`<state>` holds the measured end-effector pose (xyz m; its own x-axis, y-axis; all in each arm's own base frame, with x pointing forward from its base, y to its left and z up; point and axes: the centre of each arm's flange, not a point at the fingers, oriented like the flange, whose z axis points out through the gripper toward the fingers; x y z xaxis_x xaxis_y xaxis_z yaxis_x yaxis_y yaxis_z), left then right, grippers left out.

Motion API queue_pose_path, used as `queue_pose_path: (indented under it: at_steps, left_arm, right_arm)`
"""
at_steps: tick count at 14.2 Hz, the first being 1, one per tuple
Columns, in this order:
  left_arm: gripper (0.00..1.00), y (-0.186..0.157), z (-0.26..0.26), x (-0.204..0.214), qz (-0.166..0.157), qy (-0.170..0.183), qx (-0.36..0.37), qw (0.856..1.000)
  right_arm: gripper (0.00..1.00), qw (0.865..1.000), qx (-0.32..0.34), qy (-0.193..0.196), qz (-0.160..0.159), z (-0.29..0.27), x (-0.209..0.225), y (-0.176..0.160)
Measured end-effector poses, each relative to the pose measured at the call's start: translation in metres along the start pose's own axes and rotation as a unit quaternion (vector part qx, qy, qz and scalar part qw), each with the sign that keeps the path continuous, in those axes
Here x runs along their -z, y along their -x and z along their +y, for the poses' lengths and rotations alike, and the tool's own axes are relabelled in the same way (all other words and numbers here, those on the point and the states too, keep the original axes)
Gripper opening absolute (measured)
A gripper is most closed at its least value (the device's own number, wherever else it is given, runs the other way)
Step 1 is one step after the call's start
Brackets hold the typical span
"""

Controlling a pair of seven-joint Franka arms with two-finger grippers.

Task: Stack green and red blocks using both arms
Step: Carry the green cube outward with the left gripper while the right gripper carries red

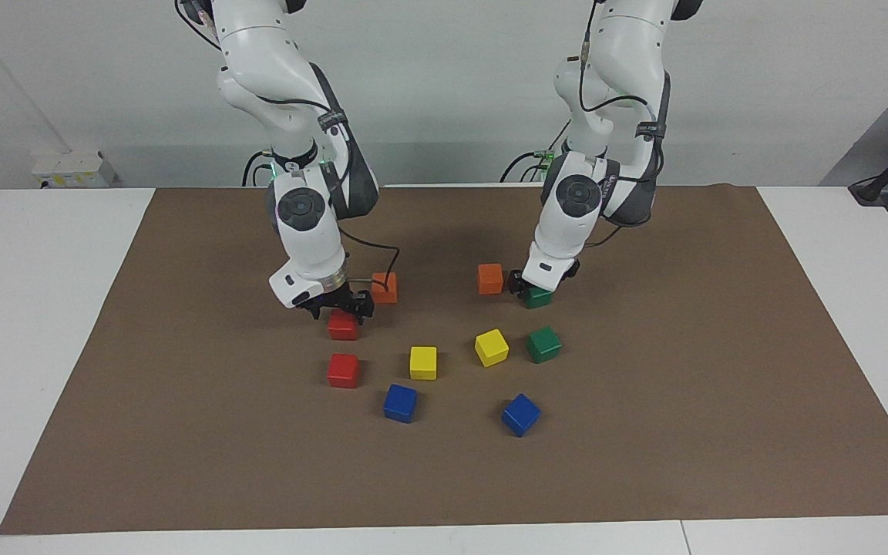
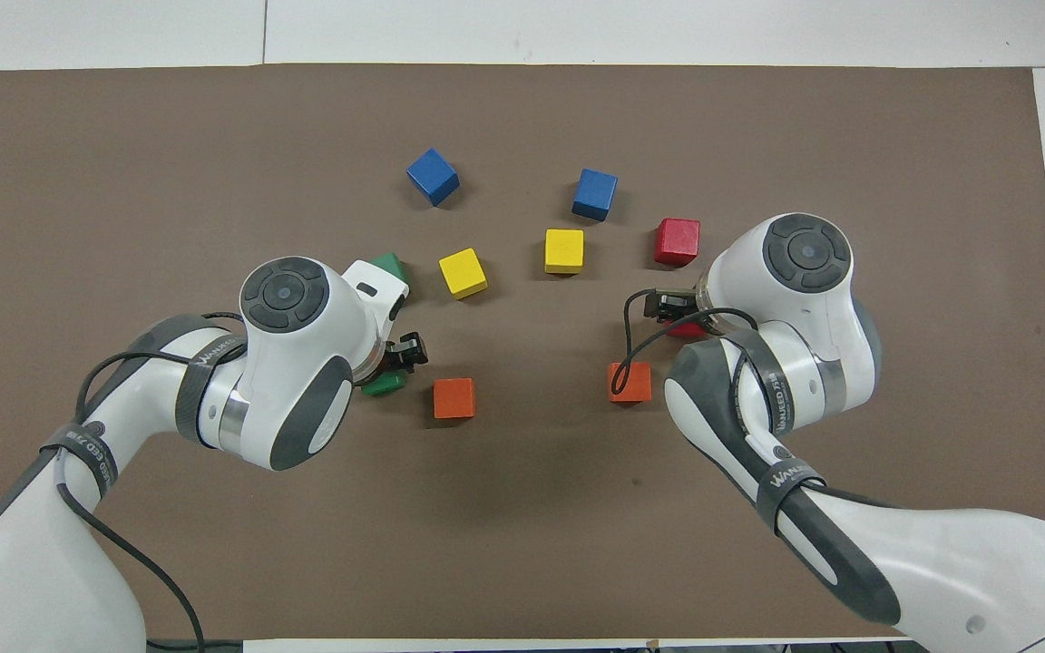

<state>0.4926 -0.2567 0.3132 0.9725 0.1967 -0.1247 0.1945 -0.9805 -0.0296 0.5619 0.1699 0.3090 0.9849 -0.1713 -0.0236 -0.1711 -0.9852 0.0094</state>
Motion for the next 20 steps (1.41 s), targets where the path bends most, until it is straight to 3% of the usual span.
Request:
queue_pose_path:
  at_steps: [1, 3, 7, 11, 12, 13, 16, 20]
  left_arm:
    - [0.81, 0.0, 0.0, 0.0, 0.0, 0.0, 0.002, 1.0]
    - [0.56, 0.0, 0.0, 0.0, 0.0, 0.0, 0.006, 1.0]
    - [0.55, -0.009, -0.006, 0.01, 0.001, 0.002, 0.018, 1.0]
    - [0.55, -0.048, -0.046, 0.061, -0.008, 0.001, 0.012, 1.0]
    - [0.55, -0.06, -0.066, 0.069, -0.009, 0.002, -0.002, 1.0]
    - [0.55, -0.072, -0.09, 0.074, -0.009, 0.006, -0.019, 1.0]
    - [0.55, -0.105, -0.167, 0.077, -0.007, 0.016, -0.073, 0.997]
    - [0.55, -0.129, -0.231, 0.081, 0.023, 0.019, -0.104, 0.994]
  right_arm:
    - [1.0, 1.0, 0.0, 0.0, 0.0, 0.0, 0.0, 0.0]
    - [1.0, 1.0, 0.0, 0.0, 0.0, 0.0, -0.001, 0.001]
    - [1.0, 1.0, 0.003, 0.0, 0.0, -0.002, -0.005, 0.003]
    - [1.0, 1.0, 0.005, -0.001, 0.002, -0.004, -0.01, 0.005]
    - [0.91, 1.0, 0.005, -0.001, 0.003, -0.003, -0.011, 0.006]
    - [0.91, 1.0, 0.005, -0.001, 0.002, -0.003, -0.012, 0.006]
    - [0.58, 1.0, 0.0, -0.001, 0.004, 0.001, -0.012, 0.004]
    - [0.56, 1.0, -0.002, -0.003, 0.009, 0.002, -0.006, -0.001]
